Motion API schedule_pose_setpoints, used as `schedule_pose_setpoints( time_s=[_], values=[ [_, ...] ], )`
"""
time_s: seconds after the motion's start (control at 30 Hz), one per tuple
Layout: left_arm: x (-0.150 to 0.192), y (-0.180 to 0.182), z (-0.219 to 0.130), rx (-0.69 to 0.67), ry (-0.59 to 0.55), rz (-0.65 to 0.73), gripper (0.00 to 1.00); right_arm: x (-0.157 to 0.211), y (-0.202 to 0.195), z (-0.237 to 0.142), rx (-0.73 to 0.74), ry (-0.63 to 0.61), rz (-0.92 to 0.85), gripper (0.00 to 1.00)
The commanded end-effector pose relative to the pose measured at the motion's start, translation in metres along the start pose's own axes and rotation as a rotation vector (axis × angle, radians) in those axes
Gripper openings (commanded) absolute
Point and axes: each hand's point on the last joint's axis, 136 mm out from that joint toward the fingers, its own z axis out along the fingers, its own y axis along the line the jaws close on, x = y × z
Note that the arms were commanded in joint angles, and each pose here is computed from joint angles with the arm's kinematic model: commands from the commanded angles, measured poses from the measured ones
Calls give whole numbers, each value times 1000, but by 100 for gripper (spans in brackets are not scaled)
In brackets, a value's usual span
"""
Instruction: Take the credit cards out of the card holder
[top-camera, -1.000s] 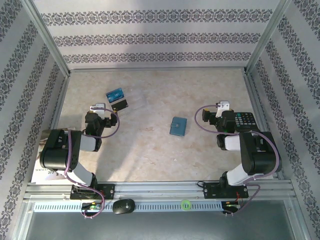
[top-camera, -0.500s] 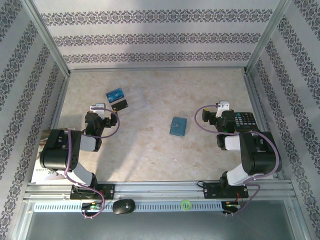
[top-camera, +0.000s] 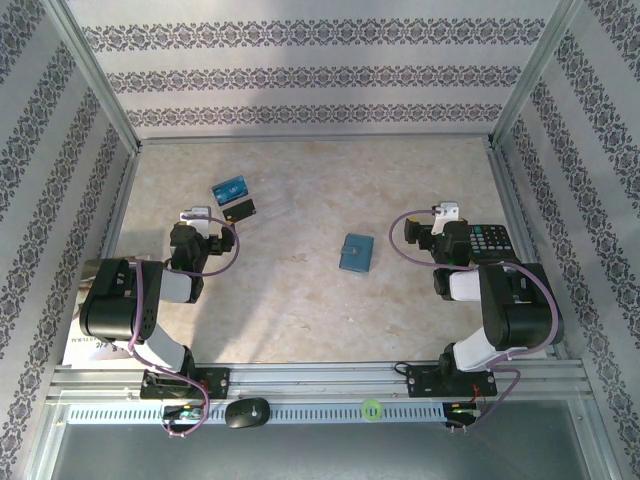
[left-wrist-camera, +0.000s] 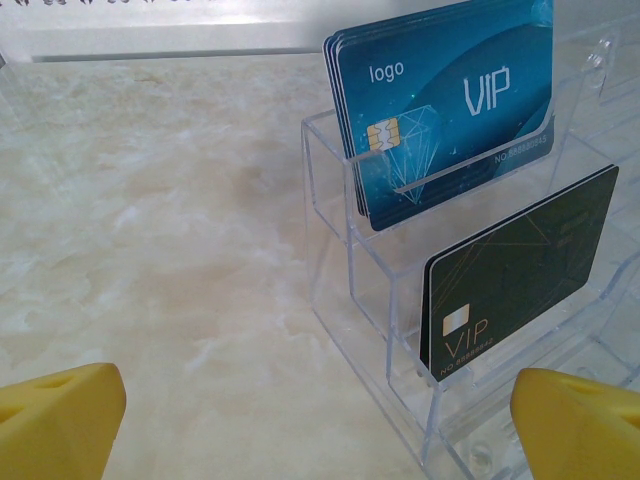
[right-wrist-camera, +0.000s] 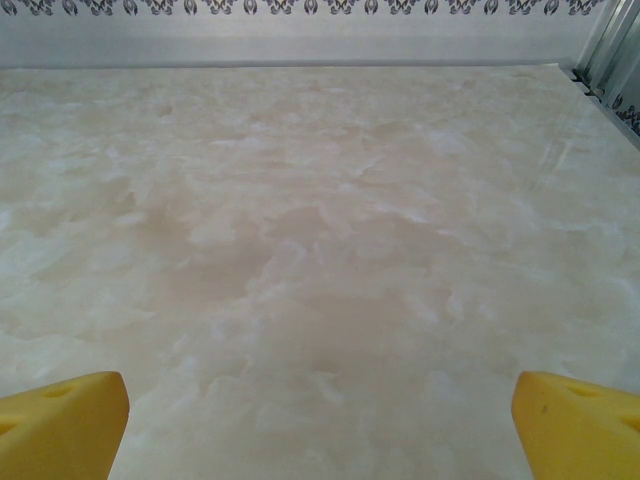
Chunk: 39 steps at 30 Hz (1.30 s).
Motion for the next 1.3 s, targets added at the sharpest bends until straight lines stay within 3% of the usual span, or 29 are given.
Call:
schedule_pose_setpoints(
  time_s=[0.0,0.27,0.5,0.67,0.73,0.8,0.93,1.07,1.2,1.27],
  values=[
    [-7,2,1,5,-17,6,99,-18,3,-1,-10,-58,3,98],
    [-9,12,0,-54,-29,-13,99,-20,0,0,-10,-63,28,98],
    [-53,18,-40,-140,-109,-12,99,-47,-15,-6,99,17,41,98],
    [-89,31,-69,-205,-216,-220,99,-74,-45,-27,355,-30,141,98],
    [-100,50,-81,-289,-300,-370,99,-84,-62,-32,494,-60,238,98],
    [-100,70,-92,-371,-355,-585,99,-80,-67,-30,530,-25,406,98],
    [-112,54,-90,-186,-368,-758,99,-63,-44,-20,340,147,558,98],
    [-121,47,-87,-74,-374,-925,99,-68,-29,-12,161,72,670,98],
    [-135,41,-90,32,-450,-979,99,-77,-12,-7,28,68,710,98],
    [-137,36,-87,64,-429,-983,99,-78,3,0,-78,92,730,98]
  ],
)
